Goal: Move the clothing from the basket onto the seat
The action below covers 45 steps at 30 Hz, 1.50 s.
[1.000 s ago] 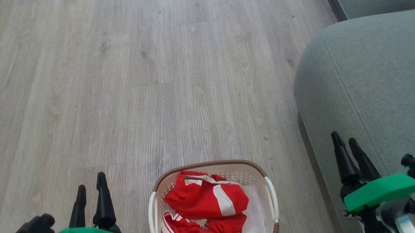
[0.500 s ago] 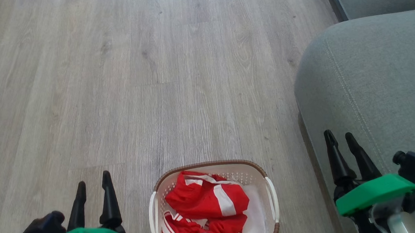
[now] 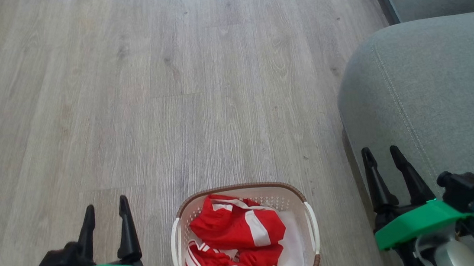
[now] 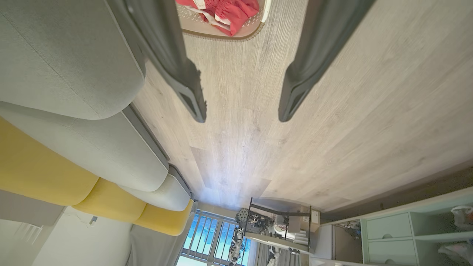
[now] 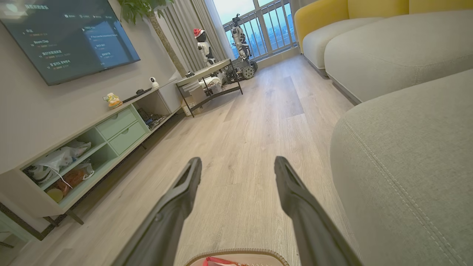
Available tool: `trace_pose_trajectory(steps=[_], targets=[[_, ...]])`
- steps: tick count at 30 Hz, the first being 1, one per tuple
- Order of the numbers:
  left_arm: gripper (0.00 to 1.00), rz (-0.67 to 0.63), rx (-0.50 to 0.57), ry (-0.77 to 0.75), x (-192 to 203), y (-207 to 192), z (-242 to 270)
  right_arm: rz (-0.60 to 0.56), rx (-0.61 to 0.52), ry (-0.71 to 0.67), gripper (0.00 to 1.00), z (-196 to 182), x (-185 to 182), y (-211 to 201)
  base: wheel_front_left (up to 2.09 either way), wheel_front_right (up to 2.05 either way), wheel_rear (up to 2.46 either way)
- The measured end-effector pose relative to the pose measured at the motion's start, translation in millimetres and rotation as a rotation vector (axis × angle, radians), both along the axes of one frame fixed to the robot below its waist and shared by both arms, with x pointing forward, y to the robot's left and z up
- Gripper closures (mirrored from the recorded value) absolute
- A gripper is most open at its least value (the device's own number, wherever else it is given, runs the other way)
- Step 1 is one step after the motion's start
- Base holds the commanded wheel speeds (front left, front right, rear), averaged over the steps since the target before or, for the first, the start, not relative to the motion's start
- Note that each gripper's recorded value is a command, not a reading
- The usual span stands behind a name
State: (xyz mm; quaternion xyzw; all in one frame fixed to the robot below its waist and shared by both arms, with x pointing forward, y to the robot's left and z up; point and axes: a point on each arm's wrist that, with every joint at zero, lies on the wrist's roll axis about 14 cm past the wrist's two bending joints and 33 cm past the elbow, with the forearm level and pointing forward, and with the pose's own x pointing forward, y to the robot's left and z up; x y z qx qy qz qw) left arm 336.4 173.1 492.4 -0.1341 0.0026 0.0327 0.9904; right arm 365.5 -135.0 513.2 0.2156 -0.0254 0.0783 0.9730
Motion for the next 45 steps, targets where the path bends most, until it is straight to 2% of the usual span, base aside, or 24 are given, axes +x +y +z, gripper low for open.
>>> trace_pose_trajectory(steps=[21,45], targets=[[0.0,-0.032,0.235,-0.054,-11,-8,6,0.065,-0.221,-0.06,0.0,-2,-5,20,0.0,0.0,0.0],[0.0,-0.032,0.219,-0.016,-15,-7,-6,0.078,-0.237,-0.017,0.0,-16,-10,23,0.0,0.0,0.0]])
